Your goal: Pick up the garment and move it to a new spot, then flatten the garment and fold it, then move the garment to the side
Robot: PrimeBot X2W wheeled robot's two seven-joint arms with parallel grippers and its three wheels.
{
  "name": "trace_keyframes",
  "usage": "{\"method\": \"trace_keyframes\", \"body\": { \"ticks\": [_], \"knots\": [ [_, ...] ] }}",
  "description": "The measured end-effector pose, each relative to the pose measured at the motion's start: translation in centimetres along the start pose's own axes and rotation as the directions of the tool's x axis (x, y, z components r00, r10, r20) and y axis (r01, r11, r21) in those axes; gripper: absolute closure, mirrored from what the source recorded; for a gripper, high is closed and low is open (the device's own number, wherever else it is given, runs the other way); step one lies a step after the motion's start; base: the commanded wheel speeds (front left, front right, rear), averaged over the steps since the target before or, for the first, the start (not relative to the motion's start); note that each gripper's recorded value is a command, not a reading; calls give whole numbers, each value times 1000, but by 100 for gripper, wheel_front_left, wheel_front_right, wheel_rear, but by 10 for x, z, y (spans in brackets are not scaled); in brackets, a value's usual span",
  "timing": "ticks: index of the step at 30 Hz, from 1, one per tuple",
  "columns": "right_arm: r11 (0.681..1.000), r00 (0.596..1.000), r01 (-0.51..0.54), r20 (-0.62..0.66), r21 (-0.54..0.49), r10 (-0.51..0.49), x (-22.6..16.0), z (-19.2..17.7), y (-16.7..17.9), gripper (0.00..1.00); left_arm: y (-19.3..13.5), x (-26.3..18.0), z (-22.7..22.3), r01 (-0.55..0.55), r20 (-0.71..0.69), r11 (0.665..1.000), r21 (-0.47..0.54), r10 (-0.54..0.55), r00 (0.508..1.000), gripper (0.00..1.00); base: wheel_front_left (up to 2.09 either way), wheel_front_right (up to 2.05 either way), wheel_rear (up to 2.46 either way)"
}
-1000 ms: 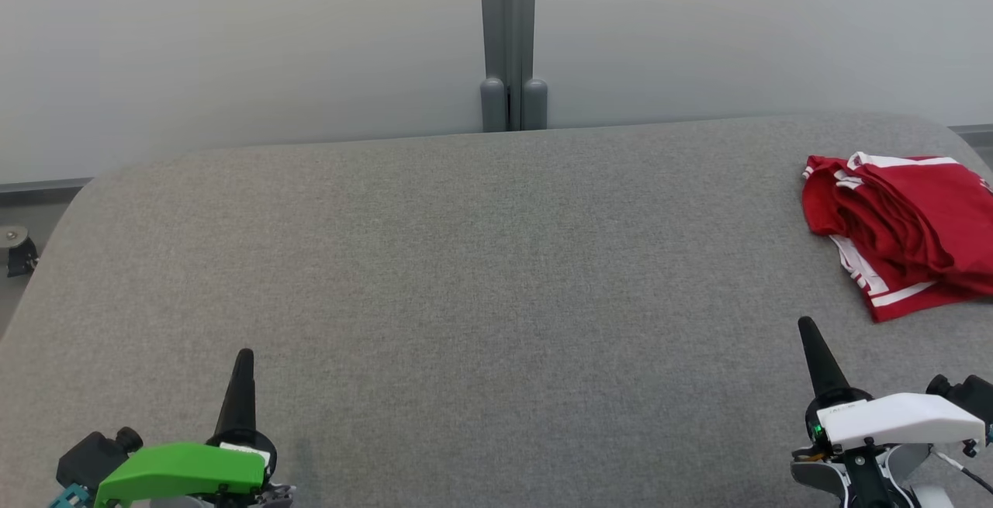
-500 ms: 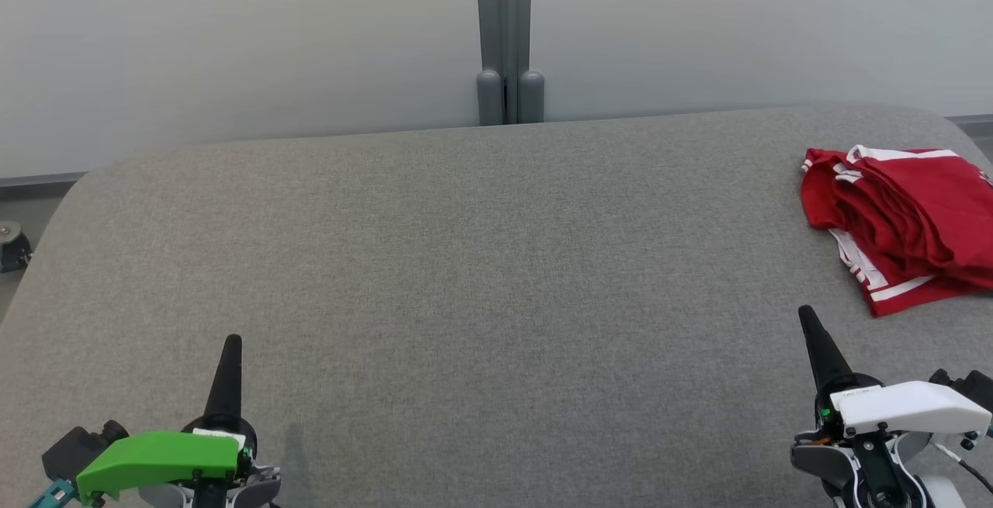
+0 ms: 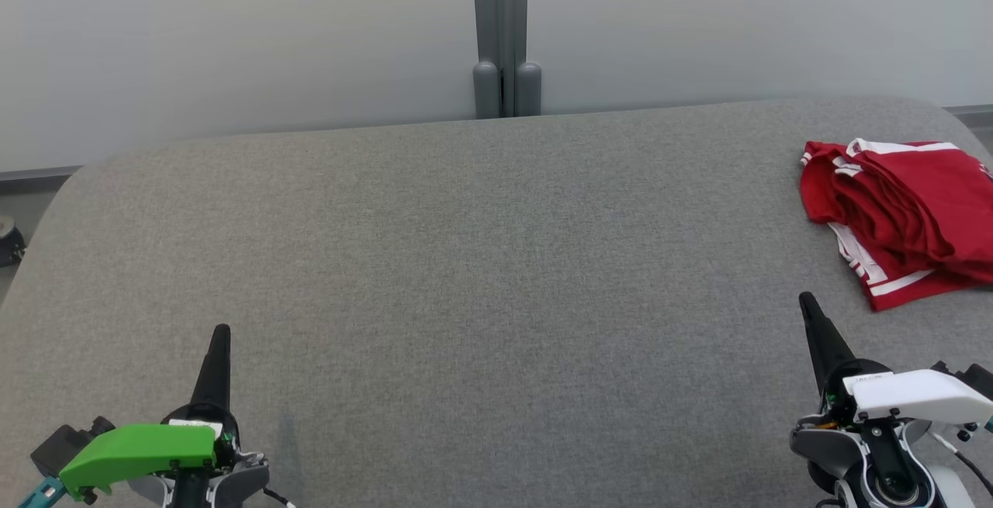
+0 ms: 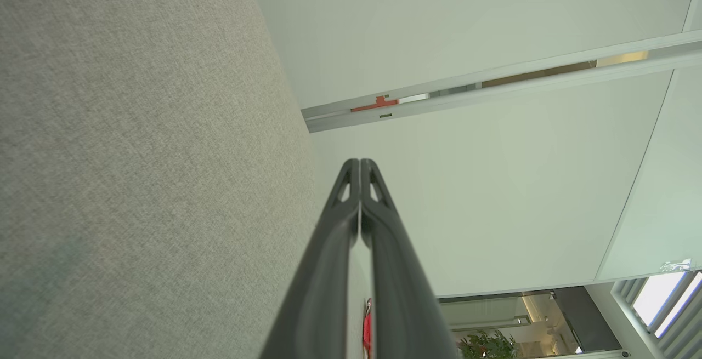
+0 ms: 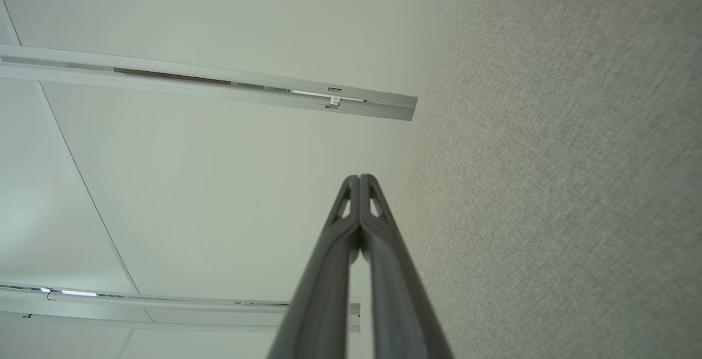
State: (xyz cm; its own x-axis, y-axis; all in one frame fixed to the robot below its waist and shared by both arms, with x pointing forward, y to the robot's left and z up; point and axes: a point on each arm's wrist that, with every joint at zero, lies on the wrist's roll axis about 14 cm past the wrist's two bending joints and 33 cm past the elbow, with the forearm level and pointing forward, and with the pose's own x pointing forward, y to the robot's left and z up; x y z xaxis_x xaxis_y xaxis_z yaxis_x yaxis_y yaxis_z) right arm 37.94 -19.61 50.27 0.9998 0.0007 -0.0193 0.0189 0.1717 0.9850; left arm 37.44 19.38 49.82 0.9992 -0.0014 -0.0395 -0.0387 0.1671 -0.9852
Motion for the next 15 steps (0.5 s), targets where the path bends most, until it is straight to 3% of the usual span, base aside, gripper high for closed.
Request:
{"method": "trace_keyframes", "body": {
  "ticks": [15],
  "knots": [
    [994,1000,-4,1,110,4,5,2,0,100,-3,8,5,17,3,994,-107,-16,1000,100,0,0,0]
  ]
}}
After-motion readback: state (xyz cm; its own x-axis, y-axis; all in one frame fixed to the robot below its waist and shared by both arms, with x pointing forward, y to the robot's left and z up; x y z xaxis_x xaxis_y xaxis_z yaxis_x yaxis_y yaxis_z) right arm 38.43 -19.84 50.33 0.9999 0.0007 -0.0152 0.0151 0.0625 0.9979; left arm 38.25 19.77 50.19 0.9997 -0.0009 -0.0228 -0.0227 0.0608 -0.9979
